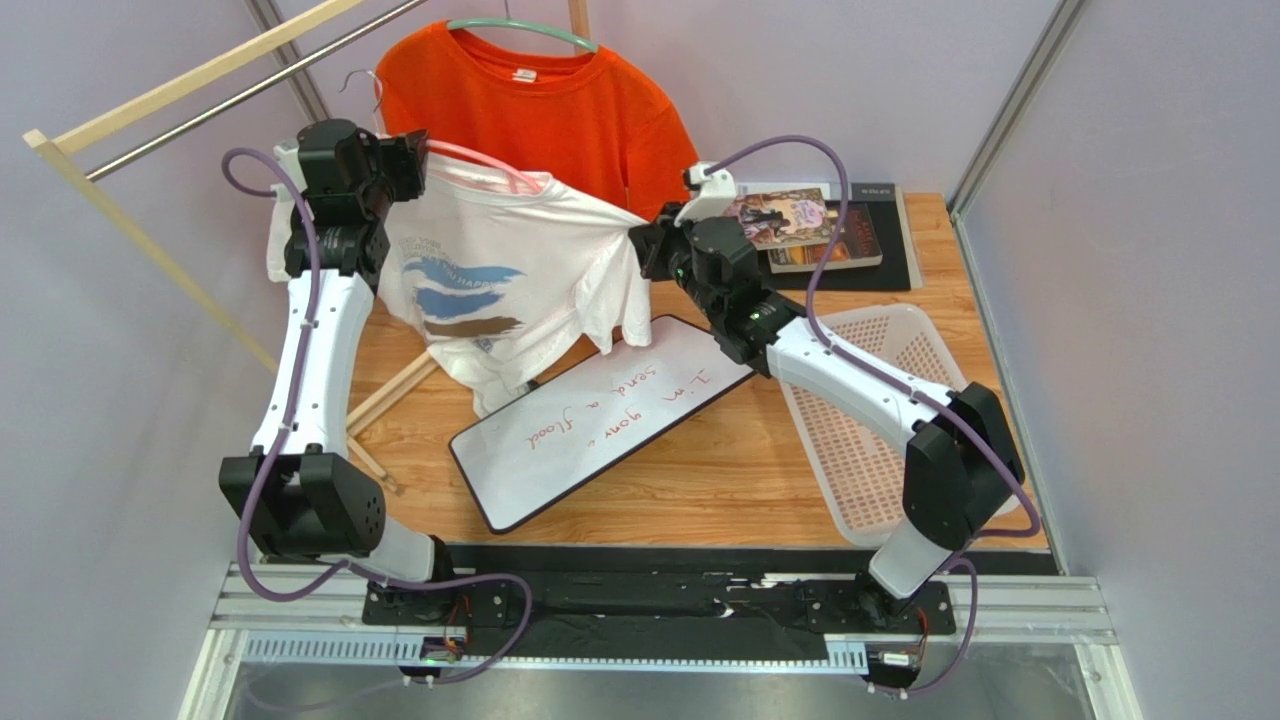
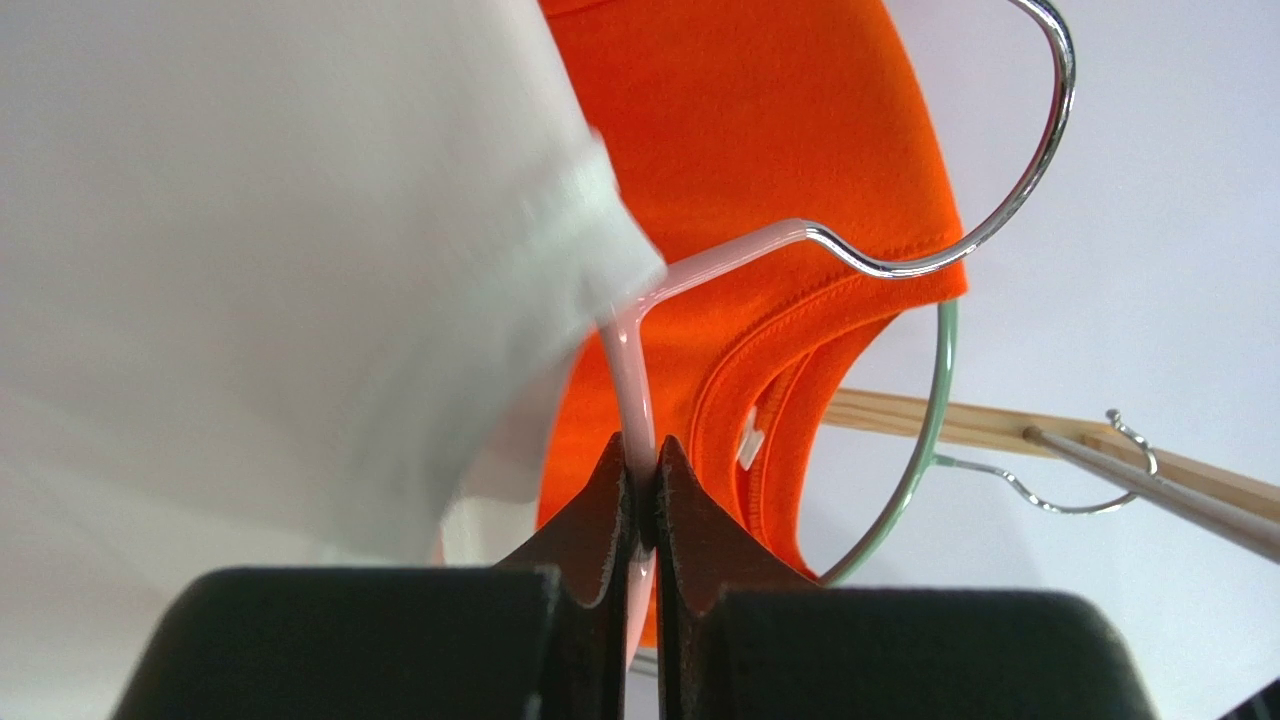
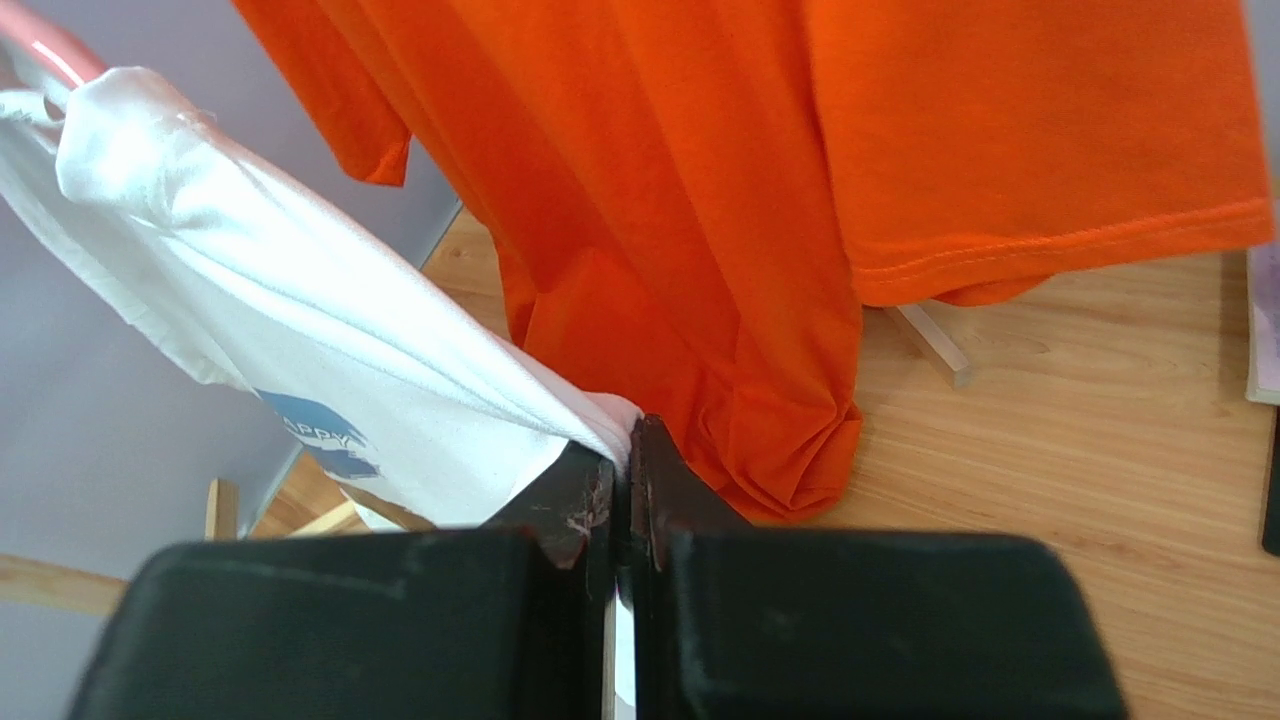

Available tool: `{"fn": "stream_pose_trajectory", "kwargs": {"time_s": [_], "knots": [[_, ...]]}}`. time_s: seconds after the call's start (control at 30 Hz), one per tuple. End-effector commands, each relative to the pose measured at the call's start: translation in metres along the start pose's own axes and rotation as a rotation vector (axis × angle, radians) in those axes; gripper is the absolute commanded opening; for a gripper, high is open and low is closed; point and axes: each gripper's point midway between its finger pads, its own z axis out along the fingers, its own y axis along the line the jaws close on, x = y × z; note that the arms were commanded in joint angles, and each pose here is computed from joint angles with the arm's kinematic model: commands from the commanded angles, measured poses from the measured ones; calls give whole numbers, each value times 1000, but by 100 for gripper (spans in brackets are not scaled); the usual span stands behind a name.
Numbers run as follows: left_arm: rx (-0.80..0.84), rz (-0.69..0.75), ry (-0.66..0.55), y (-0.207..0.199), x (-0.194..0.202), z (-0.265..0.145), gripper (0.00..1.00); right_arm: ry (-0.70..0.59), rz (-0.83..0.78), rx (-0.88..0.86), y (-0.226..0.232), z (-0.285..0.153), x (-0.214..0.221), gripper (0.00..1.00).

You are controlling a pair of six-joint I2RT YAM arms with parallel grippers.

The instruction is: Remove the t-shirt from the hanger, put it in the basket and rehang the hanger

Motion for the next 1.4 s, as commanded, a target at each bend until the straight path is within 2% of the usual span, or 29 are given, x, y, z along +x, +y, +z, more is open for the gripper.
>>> {"fn": "stream_pose_trajectory", "kwargs": {"time_s": [0.0, 0.27, 0.47, 0.6, 0.83, 1.03, 1.13, 1.23, 1.27, 1.37], "knots": [[114, -33, -63, -30, -24, -1, 0, -88, 108, 52, -18, -14, -22, 0], [125, -138, -20, -34, -19, 7, 0, -13, 110, -21, -18, -18, 5, 0], [154, -151, -8, -45, -20, 0, 0, 44, 137, -19, -25, -7, 14, 0], [171, -162, 28, -54, -15, -6, 0, 50, 159, -20, -29, 4, 14, 0], [194, -183, 17, -64, -18, -14, 0, 58, 169, 43, -47, 1, 23, 0], [213, -215, 36, -73, -17, -11, 0, 79, 187, 15, -43, 4, 32, 0], [221, -203, 20, -79, -19, -15, 0, 90, 180, -16, -36, 8, 35, 0], [223, -164, 49, -82, -14, -18, 0, 103, 122, -91, -12, 21, 30, 0], [213, -132, 63, -80, -9, -19, 0, 97, 122, -139, 5, 25, 16, 0], [196, -75, 79, -70, -1, -21, 0, 157, 134, -225, 26, 45, 29, 0]]}}
